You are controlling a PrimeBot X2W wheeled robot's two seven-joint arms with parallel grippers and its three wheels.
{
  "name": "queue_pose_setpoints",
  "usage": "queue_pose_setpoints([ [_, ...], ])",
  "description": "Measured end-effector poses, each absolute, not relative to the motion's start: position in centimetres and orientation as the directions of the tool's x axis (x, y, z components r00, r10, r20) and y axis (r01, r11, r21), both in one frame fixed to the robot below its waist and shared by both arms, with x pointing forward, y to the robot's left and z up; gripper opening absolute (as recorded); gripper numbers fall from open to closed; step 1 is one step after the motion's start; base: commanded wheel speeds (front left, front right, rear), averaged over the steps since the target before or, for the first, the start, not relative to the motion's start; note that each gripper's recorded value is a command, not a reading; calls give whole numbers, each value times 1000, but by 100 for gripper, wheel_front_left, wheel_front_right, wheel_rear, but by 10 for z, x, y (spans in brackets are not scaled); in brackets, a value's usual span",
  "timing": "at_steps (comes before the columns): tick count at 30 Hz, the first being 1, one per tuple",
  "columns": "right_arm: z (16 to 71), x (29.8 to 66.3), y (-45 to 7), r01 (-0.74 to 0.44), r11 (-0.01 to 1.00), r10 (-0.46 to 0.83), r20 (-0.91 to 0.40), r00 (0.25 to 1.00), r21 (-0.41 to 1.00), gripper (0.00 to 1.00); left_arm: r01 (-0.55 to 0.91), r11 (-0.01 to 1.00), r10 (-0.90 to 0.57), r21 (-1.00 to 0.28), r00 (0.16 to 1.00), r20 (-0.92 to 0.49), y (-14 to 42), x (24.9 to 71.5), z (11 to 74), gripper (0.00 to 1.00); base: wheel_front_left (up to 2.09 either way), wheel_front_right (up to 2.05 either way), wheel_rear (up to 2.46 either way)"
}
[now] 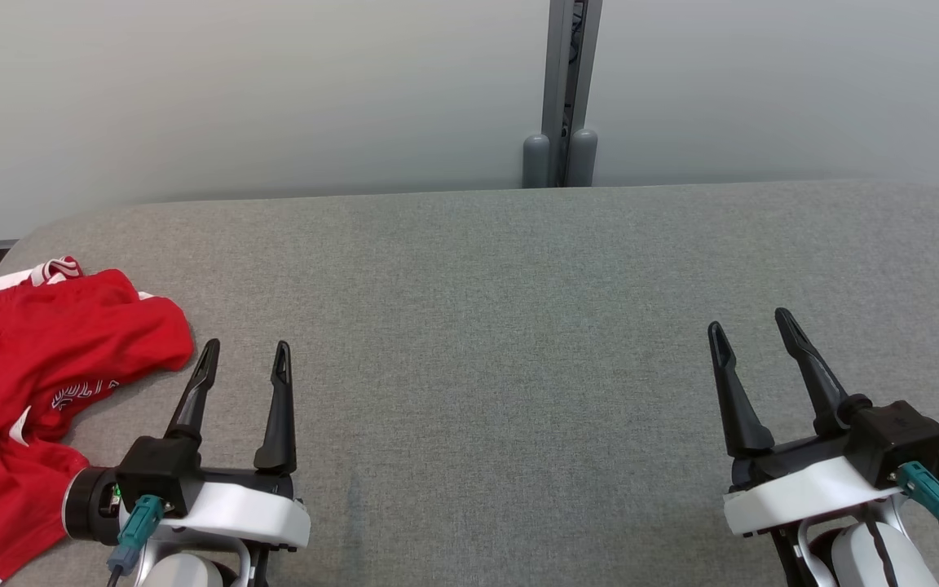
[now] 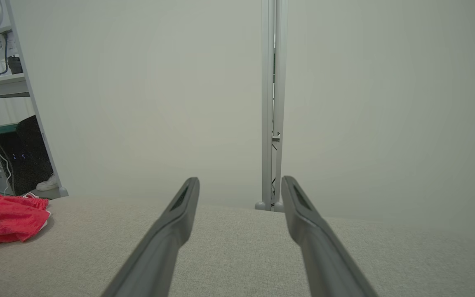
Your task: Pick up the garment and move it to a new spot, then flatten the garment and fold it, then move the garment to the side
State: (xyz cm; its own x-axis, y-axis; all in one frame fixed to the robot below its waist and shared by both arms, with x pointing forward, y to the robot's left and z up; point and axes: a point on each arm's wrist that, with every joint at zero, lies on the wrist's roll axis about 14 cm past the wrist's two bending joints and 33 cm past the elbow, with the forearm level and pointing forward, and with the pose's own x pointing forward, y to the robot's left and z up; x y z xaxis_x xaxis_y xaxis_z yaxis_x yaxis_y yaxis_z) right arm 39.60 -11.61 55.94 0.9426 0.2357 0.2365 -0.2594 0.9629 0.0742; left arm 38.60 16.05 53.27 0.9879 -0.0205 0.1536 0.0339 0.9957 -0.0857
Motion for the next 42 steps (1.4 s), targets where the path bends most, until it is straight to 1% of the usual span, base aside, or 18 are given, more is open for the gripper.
queue_pose_setpoints([
  [11,558,398,-114,-265,961,241,234,942,76,100,30,996,-17,-86,989,149,163,387,531,100,0,0,0],
  [16,557,400,-104,-292,952,265,232,936,93,100,1,996,11,-90,990,138,172,385,528,100,0,0,0],
  [27,553,410,-58,-410,905,378,223,899,116,100,-134,986,147,-102,981,130,217,364,526,100,0,0,0],
  [42,549,404,29,-614,775,581,214,785,149,100,-357,928,368,-104,922,124,286,306,525,100,0,0,0],
])
